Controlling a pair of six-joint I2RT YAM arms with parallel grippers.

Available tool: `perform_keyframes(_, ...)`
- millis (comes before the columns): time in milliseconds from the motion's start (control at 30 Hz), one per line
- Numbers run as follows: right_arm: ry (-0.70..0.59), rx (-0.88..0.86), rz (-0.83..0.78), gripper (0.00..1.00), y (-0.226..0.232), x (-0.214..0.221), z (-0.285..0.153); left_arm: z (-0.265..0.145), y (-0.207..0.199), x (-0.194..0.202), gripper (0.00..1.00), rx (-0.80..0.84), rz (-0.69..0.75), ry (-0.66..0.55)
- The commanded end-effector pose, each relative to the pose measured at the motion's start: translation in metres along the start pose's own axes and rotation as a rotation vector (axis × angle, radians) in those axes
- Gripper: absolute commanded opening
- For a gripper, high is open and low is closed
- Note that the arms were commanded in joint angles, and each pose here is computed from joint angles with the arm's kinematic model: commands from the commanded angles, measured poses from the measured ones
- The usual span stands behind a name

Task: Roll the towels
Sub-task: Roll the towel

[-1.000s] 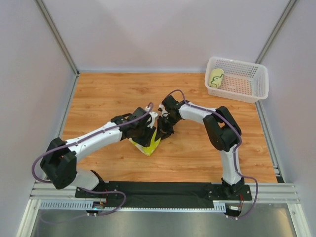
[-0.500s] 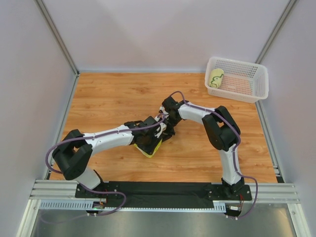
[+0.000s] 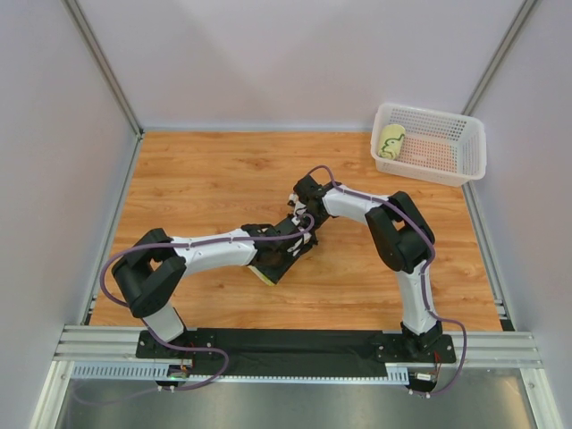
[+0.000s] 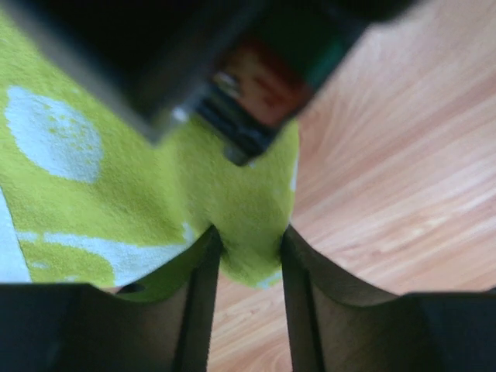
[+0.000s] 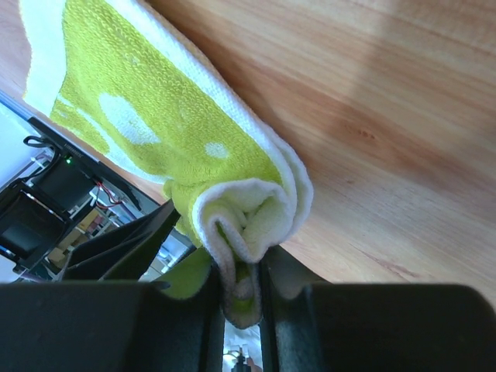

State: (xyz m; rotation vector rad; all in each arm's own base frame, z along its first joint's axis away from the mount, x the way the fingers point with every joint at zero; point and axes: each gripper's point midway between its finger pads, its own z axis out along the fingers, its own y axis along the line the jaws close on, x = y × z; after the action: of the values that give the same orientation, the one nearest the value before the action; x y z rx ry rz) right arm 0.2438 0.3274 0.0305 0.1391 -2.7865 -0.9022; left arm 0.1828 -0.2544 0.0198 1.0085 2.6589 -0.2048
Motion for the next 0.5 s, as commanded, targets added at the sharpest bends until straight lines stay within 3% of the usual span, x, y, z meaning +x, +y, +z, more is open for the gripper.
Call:
perform_keyframes(0,0.019,-0.018,-0.006,0.1,0.002,0.0,-0.003,0.021,0.006,0.034,0.4,-0.036,0.003,0.123)
perform_keyframes(233,0.02,-0.034,0.02,0.14,-0.01,-0.009,-0.009,0.018,-0.001,0.035,0.09,0.007,0.007,0.131)
perform_keyframes(300,0.016,-0.031,0.025,0.19,-0.015,-0.012,-0.013,0.013,-0.009,0.03,0.03,0.051,0.003,0.114)
perform_keyframes(467,0.009,-0.005,0.05,0.33,-0.03,-0.018,-0.017,-0.007,-0.035,0.011,0.0,0.21,-0.018,0.073)
